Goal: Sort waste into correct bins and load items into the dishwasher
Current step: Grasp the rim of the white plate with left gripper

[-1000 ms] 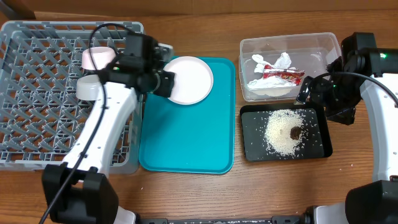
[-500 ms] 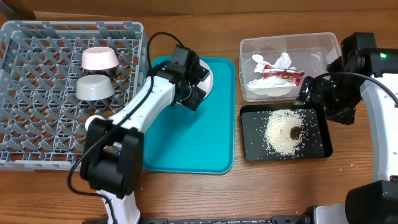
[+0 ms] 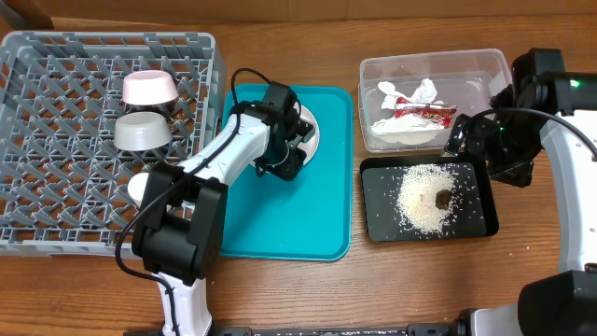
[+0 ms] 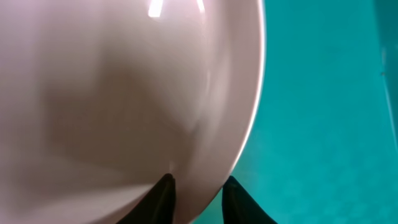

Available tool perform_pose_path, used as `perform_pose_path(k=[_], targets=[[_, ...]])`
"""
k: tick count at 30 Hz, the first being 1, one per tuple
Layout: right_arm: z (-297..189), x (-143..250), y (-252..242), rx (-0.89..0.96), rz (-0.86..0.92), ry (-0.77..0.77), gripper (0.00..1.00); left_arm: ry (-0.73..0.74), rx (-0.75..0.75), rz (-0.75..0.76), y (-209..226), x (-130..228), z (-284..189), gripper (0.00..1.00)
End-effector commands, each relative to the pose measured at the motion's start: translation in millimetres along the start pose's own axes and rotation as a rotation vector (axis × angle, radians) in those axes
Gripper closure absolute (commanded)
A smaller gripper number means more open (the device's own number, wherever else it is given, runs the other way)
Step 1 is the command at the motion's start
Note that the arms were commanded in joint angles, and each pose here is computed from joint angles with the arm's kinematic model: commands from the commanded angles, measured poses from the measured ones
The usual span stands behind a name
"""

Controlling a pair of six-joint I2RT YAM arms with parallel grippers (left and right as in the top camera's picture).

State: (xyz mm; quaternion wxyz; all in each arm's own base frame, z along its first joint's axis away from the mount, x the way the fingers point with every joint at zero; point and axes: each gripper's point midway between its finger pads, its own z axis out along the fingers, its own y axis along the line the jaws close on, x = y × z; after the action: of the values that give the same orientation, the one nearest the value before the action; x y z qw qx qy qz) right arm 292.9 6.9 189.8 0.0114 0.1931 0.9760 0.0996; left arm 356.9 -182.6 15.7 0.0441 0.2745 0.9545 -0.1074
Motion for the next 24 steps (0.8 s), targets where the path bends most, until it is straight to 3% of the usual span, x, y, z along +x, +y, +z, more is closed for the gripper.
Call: perform_pose_path(k=[1,5,11,24], targets=[[-13.0,-3.1,3.4,-0.016,-0.015,-0.050,0.00,0.004,0.044,0.015,-16.5,-3.1,5.4,0.77],[-13.0,-3.0,3.4,-0.016,-0.015,-0.050,0.00,0.006,0.018,0.030,-17.3,-3.9,6.7,0.89],[-13.1,-3.0,3.4,-0.016,-0.015,-0.050,0.00,0.010,-0.105,0.049,-6.6,-6.2,7.9,0.91],[-13.0,-3.0,3.4,-0.016,-0.015,-0.050,0.00,0.004,-0.117,0.016,-8.5,-7.8,9.1,0.82]])
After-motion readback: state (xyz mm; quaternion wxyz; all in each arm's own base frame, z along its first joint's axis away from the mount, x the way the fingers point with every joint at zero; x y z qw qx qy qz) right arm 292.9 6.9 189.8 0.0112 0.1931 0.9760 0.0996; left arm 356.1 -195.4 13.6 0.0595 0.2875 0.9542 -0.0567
